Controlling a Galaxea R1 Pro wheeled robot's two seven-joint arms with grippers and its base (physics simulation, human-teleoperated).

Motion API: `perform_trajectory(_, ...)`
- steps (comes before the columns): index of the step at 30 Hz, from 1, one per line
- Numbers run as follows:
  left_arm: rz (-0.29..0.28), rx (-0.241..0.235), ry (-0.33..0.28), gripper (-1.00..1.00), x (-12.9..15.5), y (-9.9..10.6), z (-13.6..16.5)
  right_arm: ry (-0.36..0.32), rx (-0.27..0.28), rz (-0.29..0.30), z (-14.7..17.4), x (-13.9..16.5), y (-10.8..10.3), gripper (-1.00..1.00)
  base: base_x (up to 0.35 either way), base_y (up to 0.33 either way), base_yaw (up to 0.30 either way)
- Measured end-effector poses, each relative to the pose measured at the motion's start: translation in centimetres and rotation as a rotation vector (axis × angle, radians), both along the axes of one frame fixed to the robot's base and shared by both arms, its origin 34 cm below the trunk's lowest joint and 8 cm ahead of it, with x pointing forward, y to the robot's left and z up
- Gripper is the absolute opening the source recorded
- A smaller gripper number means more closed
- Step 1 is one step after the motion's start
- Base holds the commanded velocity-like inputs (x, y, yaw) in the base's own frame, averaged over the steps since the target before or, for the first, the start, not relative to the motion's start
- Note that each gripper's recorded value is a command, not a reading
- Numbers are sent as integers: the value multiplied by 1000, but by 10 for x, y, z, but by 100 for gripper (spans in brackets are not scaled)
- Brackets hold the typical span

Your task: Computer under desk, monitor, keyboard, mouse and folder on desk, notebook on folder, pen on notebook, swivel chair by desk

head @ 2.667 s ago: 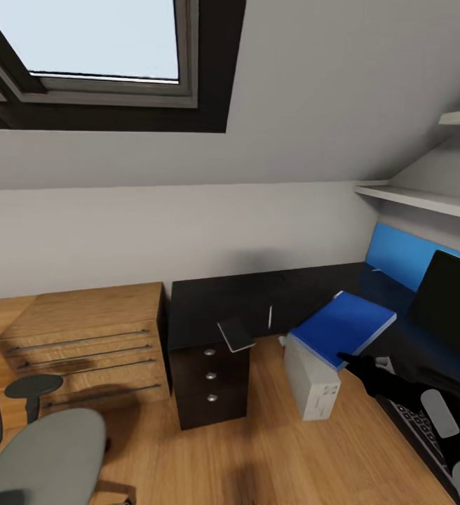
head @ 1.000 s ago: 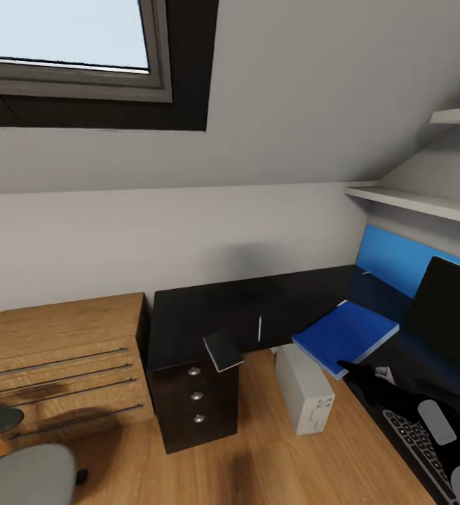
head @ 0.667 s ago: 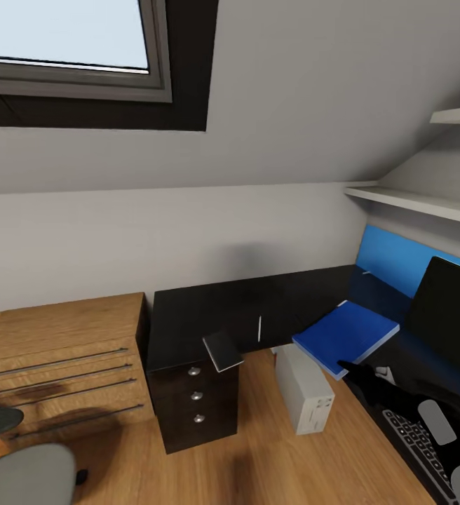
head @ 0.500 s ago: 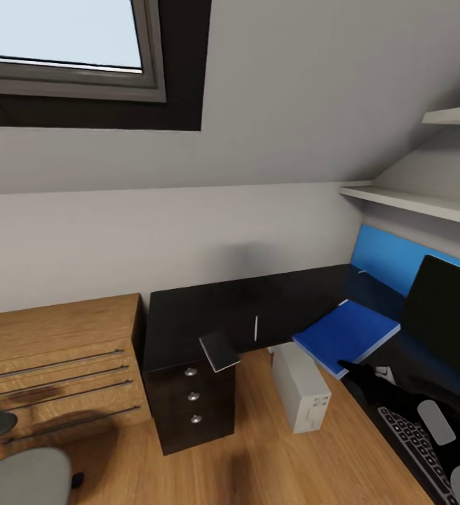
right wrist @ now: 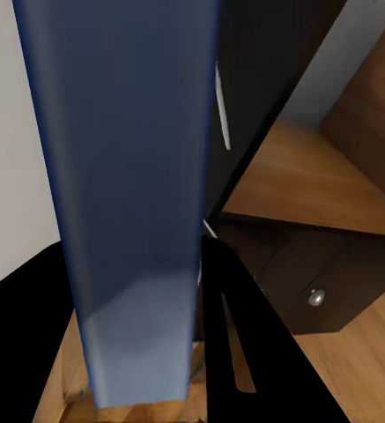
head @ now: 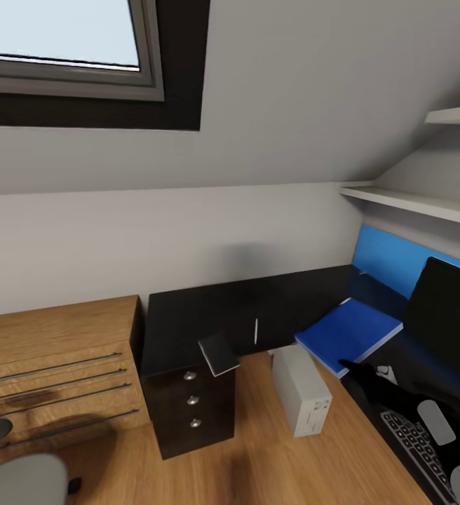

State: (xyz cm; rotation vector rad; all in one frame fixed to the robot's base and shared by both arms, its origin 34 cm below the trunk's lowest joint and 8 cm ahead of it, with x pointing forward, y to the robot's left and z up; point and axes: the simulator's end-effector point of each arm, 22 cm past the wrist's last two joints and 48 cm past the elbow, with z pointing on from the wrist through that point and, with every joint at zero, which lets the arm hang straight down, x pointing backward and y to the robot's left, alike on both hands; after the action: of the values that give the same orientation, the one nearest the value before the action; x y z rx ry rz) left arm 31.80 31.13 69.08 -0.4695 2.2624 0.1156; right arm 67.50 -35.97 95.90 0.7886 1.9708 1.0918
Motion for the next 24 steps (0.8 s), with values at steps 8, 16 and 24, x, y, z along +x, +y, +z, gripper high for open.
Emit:
perform_trajectory(8, 0, -1, 0, 100, 0, -1, 0, -12, -12, -10, 1, 2, -3, -100, 99, 0, 0)
perform_trajectory(16, 0, -1, -1, 100, 0, -1, 0, -14, -13, -11, 1, 2, -3, -100, 238, -75, 0)
perform_trajectory(24, 0, -1, 0, 100, 0, -1, 0, -12, -13, -11, 1, 2, -3, -100, 65, -72, 0)
